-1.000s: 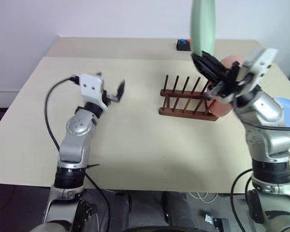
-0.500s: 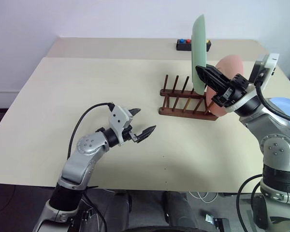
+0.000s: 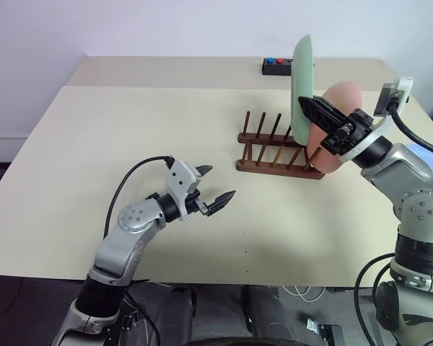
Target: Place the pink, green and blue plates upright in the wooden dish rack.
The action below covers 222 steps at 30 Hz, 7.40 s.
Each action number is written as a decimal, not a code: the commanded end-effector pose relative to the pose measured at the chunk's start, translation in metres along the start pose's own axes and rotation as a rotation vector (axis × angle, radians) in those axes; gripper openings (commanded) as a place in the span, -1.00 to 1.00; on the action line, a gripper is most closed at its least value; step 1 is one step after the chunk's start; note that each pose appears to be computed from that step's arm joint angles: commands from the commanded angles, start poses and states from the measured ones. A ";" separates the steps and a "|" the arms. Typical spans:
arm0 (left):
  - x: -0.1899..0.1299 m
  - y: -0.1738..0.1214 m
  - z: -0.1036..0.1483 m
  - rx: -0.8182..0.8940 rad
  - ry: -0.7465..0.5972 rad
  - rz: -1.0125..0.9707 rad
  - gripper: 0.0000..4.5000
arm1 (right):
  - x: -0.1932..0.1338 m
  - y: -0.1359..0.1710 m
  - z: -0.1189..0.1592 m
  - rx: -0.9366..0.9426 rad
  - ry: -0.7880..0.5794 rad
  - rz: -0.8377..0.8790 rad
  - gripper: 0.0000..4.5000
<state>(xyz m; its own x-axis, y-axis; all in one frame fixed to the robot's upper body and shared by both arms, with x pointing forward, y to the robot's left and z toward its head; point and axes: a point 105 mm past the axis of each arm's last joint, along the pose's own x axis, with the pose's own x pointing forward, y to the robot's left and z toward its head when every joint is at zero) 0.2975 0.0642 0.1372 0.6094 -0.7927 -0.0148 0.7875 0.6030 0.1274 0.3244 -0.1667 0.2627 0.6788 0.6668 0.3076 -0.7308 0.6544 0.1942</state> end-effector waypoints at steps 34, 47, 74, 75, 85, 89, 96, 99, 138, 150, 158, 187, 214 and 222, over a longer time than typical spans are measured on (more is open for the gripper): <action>0.000 -0.004 0.015 0.041 -0.060 -0.021 1.00 | 0.000 0.005 0.016 0.032 -0.053 0.039 0.52; 0.002 -0.007 0.015 0.031 -0.062 -0.031 1.00 | 0.001 0.004 0.024 -0.107 -0.048 0.005 0.99; 0.005 -0.011 0.011 0.025 -0.056 -0.045 1.00 | -0.048 -0.041 0.119 -0.627 -0.185 -0.326 0.99; 0.005 -0.011 0.011 0.024 -0.056 -0.045 1.00 | -0.057 -0.051 0.130 -0.661 -0.208 -0.404 0.99; 0.011 -0.013 0.010 0.026 -0.058 -0.074 1.00 | -0.145 -0.126 0.130 -0.948 0.132 -0.873 0.99; 0.013 -0.015 0.010 0.026 -0.061 -0.088 1.00 | -0.170 -0.147 0.061 -0.847 0.434 -0.832 0.99; 0.012 -0.017 0.009 0.022 -0.060 -0.092 1.00 | -0.205 -0.153 -0.007 -0.605 0.640 -0.813 0.99; 0.011 -0.017 0.009 0.020 -0.058 -0.090 1.00 | -0.211 -0.162 -0.018 -0.567 0.651 -0.860 0.99; 0.011 -0.011 0.009 0.037 -0.049 -0.063 1.00 | -0.094 -0.127 0.108 -1.117 0.053 -0.799 -0.98; 0.010 -0.006 0.009 0.050 -0.058 -0.028 1.00 | 0.028 0.062 0.112 -0.743 -0.375 0.118 -0.98; 0.000 0.011 0.015 0.073 -0.082 0.047 1.00 | 0.051 0.117 0.059 -0.179 -0.343 0.399 -0.98; -0.021 0.036 0.008 0.111 -0.043 0.149 1.00 | 0.067 0.049 -0.004 0.365 -0.233 -0.019 -0.98; -0.018 0.032 0.006 0.109 -0.039 0.139 1.00 | 0.067 0.064 0.013 0.050 -0.233 0.063 0.98; -0.017 0.031 0.006 0.106 -0.039 0.136 1.00 | 0.063 0.074 0.030 -0.221 -0.246 0.134 0.98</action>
<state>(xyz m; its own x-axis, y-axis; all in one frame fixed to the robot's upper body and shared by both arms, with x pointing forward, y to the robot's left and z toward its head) 0.3127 0.0980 0.1375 0.7101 -0.7040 0.0118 0.6875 0.6968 0.2043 0.3234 -0.0898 0.3092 0.5786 0.6472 0.4964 -0.7522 0.6586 0.0182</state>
